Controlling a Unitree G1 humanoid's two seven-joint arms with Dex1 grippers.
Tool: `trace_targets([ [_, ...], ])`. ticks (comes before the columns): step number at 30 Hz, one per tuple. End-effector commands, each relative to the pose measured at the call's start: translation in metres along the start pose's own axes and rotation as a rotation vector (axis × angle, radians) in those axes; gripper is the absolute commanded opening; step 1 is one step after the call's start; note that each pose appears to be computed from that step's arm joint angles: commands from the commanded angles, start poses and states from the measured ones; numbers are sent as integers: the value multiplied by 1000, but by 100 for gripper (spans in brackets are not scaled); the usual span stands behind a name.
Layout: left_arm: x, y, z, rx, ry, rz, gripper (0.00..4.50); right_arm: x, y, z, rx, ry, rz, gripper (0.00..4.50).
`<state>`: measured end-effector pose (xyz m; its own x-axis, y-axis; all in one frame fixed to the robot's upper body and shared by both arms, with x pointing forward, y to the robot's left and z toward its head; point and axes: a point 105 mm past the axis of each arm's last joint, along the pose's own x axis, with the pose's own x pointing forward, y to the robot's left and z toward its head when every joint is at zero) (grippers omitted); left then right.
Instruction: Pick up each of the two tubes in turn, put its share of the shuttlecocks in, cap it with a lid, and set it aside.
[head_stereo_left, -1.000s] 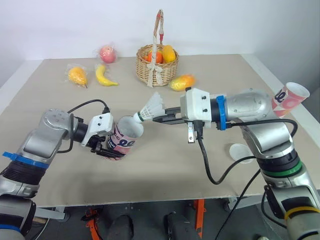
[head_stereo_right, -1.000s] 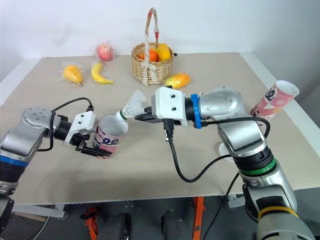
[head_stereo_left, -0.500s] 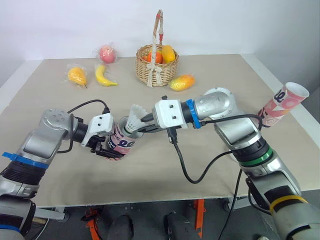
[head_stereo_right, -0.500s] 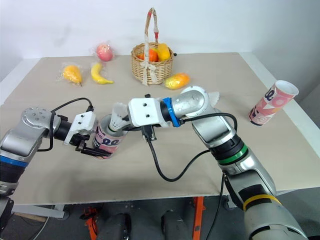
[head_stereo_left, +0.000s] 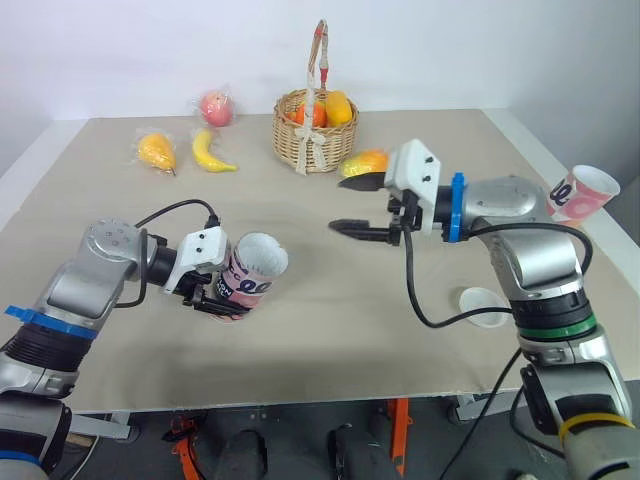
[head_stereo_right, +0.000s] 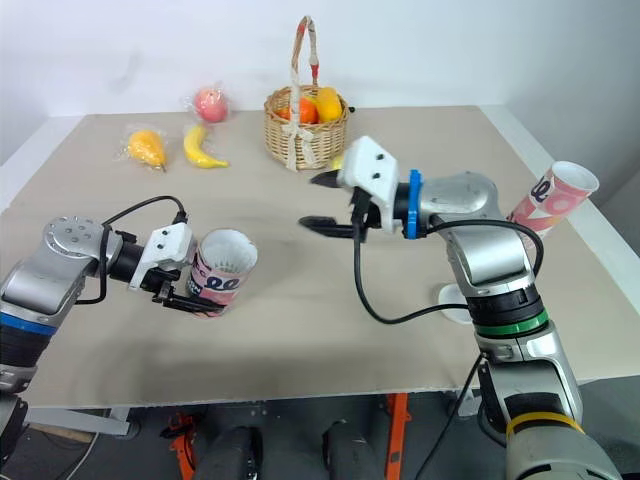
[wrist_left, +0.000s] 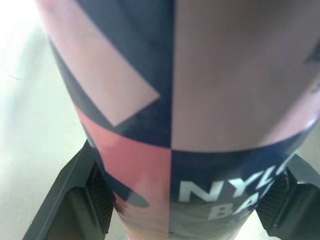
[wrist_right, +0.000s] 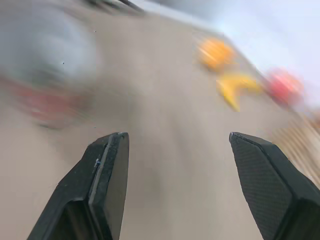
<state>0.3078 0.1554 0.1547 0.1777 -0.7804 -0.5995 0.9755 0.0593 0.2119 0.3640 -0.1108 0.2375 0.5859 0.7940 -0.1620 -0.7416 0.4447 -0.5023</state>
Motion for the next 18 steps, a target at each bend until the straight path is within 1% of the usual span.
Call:
trace_targets([
  [1,-1,-2,-1,-7,-3,1,321,-21,-39,-44,101,134,-322,345],
  [4,-1,-4,-1,-9,-3,4,321,-42,-62,-80,197,205,-543,345],
  [5,-1,-6,-1,-10,-4,2,321,-48,-69,-87,236,208,-607,345],
  [9,-1,-7,-1,-12,-3,7,321,-61,-88,-97,282,211,-742,345],
  [12,-1,-7,-2,-10,-2,19,321,-60,-91,-105,270,248,-751,345],
  [18,0,-7,-2,-11,-5,23,321,-40,-91,-125,275,304,-707,345],
])
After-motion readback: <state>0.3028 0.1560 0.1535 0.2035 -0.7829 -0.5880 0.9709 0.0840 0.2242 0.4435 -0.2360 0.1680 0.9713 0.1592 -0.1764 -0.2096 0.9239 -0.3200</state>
